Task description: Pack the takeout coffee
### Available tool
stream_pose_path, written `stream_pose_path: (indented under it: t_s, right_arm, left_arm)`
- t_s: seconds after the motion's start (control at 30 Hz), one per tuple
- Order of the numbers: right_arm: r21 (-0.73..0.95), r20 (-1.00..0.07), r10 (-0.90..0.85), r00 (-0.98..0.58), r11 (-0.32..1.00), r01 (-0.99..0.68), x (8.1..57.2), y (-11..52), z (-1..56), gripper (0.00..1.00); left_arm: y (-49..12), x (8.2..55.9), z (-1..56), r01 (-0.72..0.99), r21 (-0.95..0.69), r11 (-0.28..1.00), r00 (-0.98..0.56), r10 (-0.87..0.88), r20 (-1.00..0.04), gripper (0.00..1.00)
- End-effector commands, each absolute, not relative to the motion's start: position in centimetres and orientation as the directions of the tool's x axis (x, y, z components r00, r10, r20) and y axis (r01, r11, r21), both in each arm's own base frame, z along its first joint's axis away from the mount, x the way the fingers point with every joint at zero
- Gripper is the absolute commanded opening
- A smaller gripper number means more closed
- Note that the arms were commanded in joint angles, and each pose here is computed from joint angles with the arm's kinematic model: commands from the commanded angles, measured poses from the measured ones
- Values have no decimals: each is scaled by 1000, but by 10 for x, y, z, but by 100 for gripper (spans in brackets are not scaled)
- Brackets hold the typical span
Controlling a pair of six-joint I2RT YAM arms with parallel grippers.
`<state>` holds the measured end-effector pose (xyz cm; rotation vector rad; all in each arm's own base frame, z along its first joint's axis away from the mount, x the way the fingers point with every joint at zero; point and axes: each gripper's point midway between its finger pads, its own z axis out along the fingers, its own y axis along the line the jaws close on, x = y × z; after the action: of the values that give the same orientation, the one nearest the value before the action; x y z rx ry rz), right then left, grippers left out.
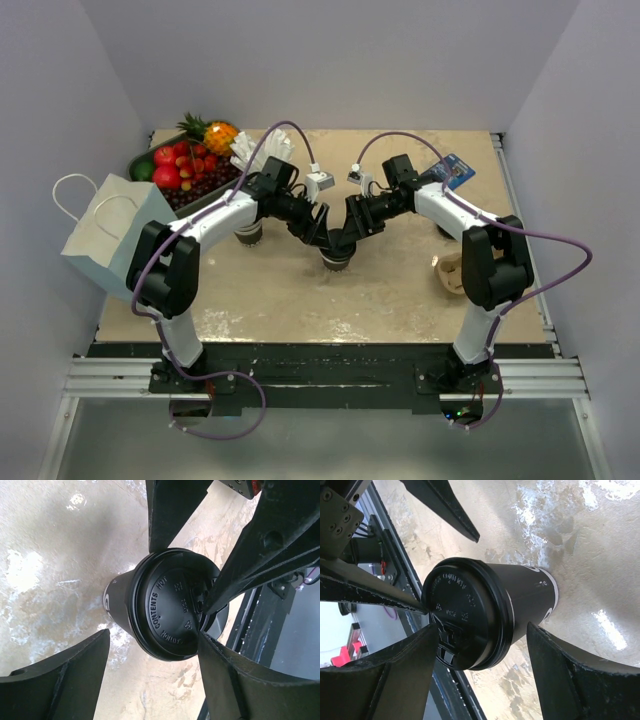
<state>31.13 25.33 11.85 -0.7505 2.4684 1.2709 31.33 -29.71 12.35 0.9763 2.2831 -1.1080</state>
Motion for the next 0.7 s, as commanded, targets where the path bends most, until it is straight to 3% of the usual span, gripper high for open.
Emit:
stream_pose_path:
  t_s: [0.0, 0.27, 0.4, 0.53, 0.67]
  right_arm:
    - [654, -487, -306, -818, 493, -573, 319, 253, 129, 73]
    - [643, -487, -312, -816, 503, -577, 320, 252, 127, 71]
    - [645, -483, -312, -818, 505, -573, 320, 251, 126, 70]
    - [644, -483, -313, -818, 506, -574, 323, 252, 123, 70]
    - [647, -482, -310, -820, 506, -571, 328, 255, 123, 70]
  left_arm:
    - [-293, 307, 135, 732, -521, 440, -678, 394, -620, 74]
    - [-297, 299, 143, 733, -565, 378, -680, 407, -610, 74]
    - [-293, 308, 157, 767, -521, 374, -640, 382, -667, 77]
    - [-285, 318, 188, 857, -368, 361, -490, 349, -799, 79]
    - [-268, 305, 175, 903, -244, 353, -381, 396, -836, 80]
